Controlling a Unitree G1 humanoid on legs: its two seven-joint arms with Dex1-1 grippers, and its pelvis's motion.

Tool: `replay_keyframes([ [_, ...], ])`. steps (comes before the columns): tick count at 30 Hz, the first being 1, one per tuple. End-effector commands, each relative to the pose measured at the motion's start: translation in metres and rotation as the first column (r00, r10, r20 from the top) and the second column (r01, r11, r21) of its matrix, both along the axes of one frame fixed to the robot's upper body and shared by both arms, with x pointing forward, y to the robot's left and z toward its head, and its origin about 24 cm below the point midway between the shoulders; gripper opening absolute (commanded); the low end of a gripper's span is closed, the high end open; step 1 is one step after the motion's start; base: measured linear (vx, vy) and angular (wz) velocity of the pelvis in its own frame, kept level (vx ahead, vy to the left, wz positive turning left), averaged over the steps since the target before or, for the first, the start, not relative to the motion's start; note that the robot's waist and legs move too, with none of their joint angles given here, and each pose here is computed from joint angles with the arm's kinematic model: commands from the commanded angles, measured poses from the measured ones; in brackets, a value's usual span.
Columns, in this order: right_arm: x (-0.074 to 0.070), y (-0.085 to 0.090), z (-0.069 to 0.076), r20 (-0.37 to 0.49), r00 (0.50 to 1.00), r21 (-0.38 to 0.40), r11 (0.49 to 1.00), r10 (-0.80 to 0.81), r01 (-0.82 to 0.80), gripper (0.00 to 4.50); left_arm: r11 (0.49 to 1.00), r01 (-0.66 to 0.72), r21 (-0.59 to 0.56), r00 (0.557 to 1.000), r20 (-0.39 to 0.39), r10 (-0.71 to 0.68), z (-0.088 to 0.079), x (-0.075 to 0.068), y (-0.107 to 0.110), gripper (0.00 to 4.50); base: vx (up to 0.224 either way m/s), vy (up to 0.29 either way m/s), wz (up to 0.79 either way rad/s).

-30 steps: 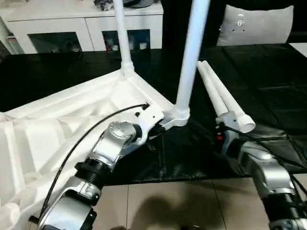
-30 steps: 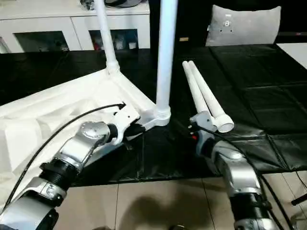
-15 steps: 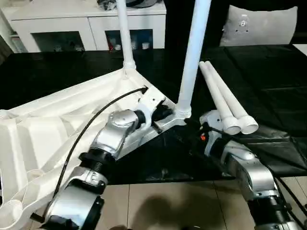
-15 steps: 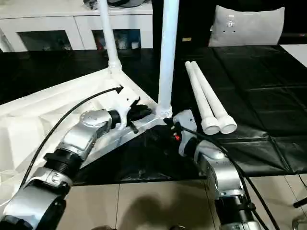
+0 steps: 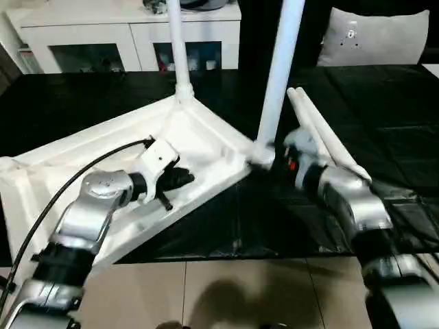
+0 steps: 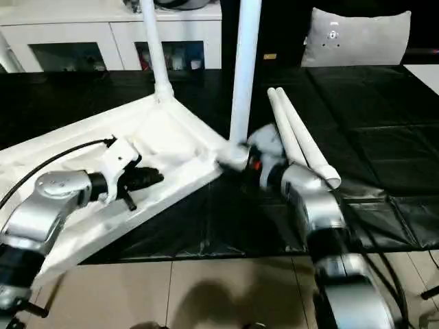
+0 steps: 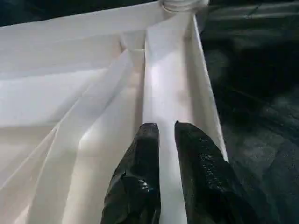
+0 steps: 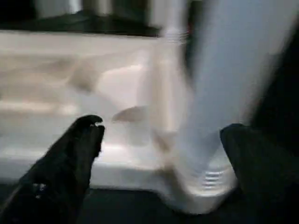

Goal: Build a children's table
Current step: Rotate table base

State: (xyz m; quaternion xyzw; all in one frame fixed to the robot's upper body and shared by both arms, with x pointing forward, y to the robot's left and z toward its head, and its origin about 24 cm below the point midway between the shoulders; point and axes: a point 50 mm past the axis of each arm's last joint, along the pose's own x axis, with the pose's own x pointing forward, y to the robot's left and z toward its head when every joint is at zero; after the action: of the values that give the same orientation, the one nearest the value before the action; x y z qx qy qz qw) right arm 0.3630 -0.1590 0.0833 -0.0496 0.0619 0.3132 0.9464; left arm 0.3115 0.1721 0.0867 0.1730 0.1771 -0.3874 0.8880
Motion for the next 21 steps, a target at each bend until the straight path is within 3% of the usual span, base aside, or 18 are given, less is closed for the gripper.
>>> replay_keyframes([
  [1,0.005,-0.001,0.001,0.025,0.998,0.013,0.998,-0.063,0.063,4.5,0.999,-0.053,0.01,0.998,0.032,0.053,0.008,0.0,0.004,0.78,0.0,0.0,0.0],
  [5,-0.008,0.026,-0.009,-0.001,0.992,0.032,0.992,0.124,-0.124,4.5,0.983,-0.162,0.084,0.987,0.036,0.159,0.014,-0.003,0.025,0.78,0.0,0.0,0.0],
  [9,-0.019,0.036,-0.024,-0.054,0.978,-0.002,0.979,0.203,-0.204,4.5,0.965,-0.19,0.18,0.982,0.043,0.185,0.01,-0.005,0.034,0.61,0.0,0.0,0.0],
  [11,-0.023,0.038,-0.029,-0.08,0.972,-0.01,0.975,0.221,-0.222,4.5,0.961,-0.206,0.183,0.979,0.04,0.202,0.01,-0.004,0.035,0.5,0.0,0.0,0.0],
  [16,-0.036,0.043,-0.045,-0.145,0.961,-0.046,0.969,0.235,-0.244,4.5,0.916,-0.243,0.32,0.969,0.035,0.245,0.004,-0.006,0.05,0.04,0.0,0.0,0.0],
  [21,-0.037,0.048,-0.055,-0.191,0.964,-0.086,0.975,0.185,-0.204,4.5,0.897,-0.194,0.398,0.974,-0.027,0.223,-0.002,-0.013,0.059,0.04,0.0,0.0,0.0],
])
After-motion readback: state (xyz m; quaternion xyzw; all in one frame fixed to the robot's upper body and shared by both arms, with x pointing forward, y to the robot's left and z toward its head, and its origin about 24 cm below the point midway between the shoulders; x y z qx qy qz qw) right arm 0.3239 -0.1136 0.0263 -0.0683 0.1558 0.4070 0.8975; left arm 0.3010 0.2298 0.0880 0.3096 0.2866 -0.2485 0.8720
